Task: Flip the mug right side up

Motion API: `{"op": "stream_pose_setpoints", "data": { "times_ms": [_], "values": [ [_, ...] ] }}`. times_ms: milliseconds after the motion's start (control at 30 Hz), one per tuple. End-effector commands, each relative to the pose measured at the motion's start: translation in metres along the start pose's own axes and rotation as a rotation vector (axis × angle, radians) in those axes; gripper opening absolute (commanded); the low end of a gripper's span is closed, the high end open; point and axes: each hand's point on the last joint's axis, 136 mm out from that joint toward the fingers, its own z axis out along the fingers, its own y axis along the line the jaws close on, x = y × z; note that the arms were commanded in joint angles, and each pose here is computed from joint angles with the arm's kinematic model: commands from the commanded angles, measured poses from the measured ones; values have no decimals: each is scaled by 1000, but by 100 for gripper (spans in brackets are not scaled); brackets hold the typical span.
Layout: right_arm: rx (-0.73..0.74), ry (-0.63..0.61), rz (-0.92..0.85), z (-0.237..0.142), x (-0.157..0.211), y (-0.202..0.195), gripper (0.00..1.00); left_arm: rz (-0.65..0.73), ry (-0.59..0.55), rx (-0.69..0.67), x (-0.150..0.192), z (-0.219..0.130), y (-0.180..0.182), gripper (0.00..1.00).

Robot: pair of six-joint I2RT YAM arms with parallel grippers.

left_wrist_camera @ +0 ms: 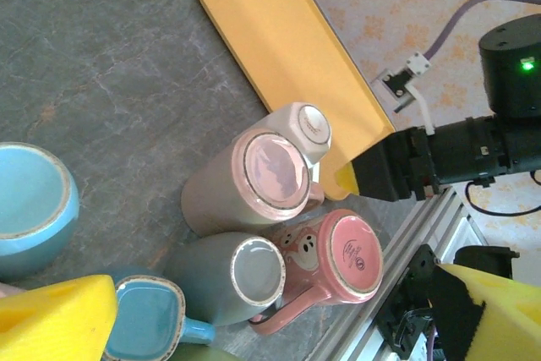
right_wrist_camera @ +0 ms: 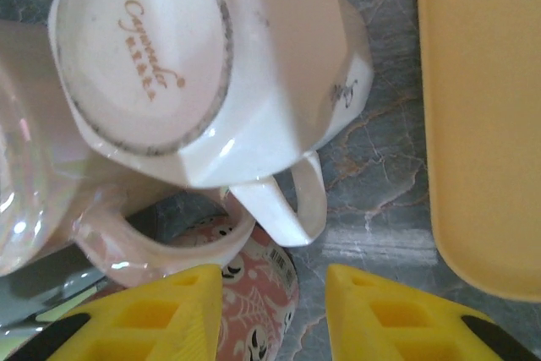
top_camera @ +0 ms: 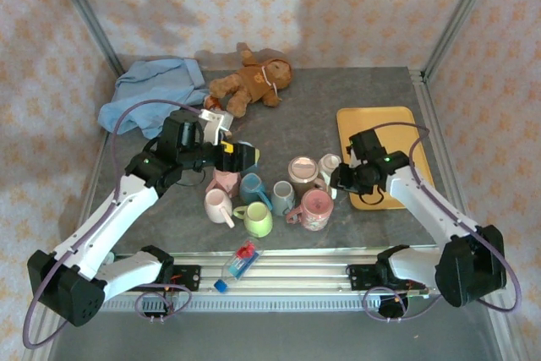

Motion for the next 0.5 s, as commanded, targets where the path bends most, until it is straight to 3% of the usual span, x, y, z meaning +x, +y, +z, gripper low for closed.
{"op": "stream_pose_setpoints", "data": {
  "times_ms": [0,467],
  "values": [
    [-5,5,-13,12,-4,2,36,5,9,36,-3,5,-10,95],
    [47,27,-46,37,-12,-5,33,10,35,25,-3,22,-13,94]
  ]
}}
